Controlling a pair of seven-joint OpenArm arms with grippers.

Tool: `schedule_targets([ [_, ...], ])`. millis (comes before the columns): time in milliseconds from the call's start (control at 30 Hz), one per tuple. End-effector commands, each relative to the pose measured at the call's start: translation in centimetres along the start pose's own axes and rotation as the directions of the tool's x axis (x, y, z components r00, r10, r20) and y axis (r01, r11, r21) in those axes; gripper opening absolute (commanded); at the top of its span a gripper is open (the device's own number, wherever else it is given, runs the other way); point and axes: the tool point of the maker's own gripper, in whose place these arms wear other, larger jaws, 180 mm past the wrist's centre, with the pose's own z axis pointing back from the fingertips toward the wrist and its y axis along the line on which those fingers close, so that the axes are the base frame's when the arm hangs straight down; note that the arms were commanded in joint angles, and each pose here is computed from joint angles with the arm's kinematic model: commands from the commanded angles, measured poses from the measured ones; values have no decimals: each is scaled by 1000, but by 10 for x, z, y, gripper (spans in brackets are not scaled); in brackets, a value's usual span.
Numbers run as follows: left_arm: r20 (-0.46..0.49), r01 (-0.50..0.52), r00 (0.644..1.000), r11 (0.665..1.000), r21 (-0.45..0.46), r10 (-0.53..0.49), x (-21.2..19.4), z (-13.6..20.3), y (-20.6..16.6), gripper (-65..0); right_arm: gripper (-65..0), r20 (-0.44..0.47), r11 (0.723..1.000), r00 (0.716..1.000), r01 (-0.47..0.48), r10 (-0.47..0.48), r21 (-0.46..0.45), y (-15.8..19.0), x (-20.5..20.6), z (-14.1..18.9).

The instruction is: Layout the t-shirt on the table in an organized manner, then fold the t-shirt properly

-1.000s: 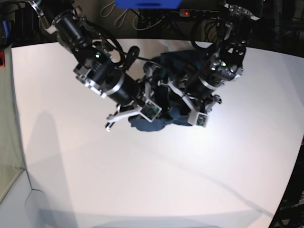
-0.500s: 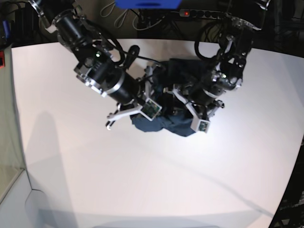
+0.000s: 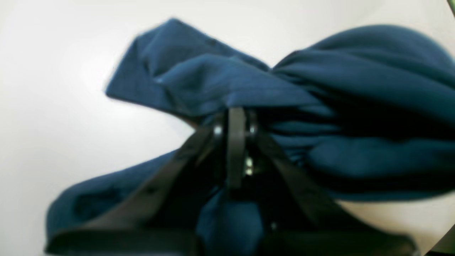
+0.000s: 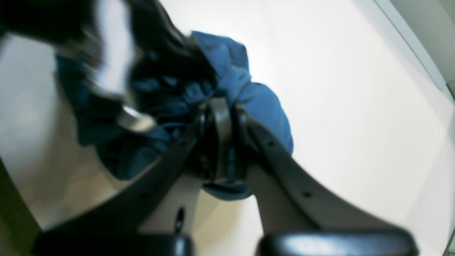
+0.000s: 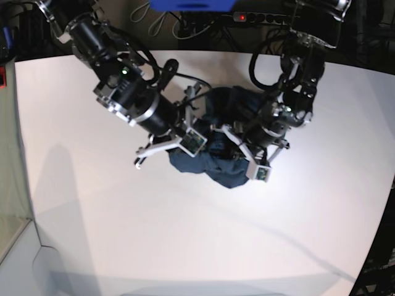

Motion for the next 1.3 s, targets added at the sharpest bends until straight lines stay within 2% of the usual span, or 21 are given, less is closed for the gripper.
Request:
schedule_targets([
  [0,61,6,998,1000,-8,-6,17,8,-4,-647,-650,55,1000,998,-5,7,-27,-11,14,3],
  [233,156,-26,987,1000,13,24,33,44,1,-647,-650,39,998,999,-7,10,-68,-28,7,6],
  [500,175,25,984,999,21,-28,32,71,1,-647,-650,6,996,999,-32,32,-81,-38,-3,5],
  [667,131,23,991,999,48,-29,19,64,13,-648,-650,2,996,999,-35,35,-81,-39,-4,6],
  [867,164,32,985,997,76,-44,45,53,26,-635,-650,5,997,999,-33,33,-74,-36,-3,5],
  [933,143,34,989,996,79,-45,49,49,30,-579,-650,5,997,999,-33,33,-74,-36,-3,5],
  [1100,101,53,993,994,95,-62,64,40,38,-344,-650,2,996,999,-36,36,-76,-37,-5,5],
  [1167,79,102,991,991,90,-109,66,36,37,-303,-650,2,996,999,-35,35,-78,-37,-5,5],
  [1267,54,204,977,977,67,-208,67,31,27,-281,-650,2,996,999,-35,35,-78,-37,-5,5],
])
